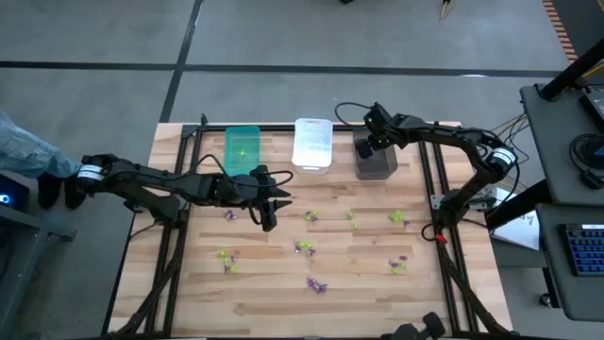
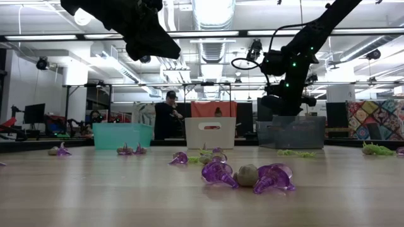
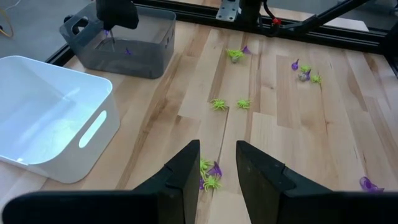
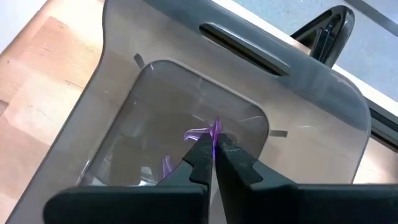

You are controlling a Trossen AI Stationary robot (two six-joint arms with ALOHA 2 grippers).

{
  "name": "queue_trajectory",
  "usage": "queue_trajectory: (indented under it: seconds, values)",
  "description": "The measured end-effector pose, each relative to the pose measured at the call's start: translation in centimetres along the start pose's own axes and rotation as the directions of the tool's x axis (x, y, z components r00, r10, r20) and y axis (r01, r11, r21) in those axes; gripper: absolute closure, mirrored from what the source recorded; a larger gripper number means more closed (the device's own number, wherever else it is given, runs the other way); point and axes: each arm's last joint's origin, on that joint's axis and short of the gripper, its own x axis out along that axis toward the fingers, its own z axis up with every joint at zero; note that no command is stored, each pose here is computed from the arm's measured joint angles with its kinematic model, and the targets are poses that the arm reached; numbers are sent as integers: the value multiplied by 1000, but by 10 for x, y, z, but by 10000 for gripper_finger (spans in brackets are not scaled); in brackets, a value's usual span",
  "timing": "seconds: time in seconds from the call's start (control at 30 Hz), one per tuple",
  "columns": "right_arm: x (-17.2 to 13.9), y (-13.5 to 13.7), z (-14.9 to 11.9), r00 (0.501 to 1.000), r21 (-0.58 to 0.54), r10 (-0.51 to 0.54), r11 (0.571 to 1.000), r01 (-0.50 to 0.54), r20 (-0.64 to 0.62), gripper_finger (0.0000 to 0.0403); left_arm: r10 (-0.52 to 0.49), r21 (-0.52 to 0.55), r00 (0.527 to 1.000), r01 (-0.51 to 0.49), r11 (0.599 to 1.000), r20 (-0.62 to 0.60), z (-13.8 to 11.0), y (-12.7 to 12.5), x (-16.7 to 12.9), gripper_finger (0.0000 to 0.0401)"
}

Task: Sort Halloween decoration
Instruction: Put the purple witch hat toy into the gray bin, then put the white skull toy into the white bin

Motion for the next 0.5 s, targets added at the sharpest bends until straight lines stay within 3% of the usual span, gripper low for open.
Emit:
queue_trajectory:
  seconds: [0.17,0.5]
  values:
    - [0,2,1,1000,-2,28,1000,-28,13,375,0,0,1000,0,1000,0,0,0,0,315]
    - [0,2,2,1000,9,24,1000,-24,18,293,0,0,1000,0,1000,0,0,0,0,315]
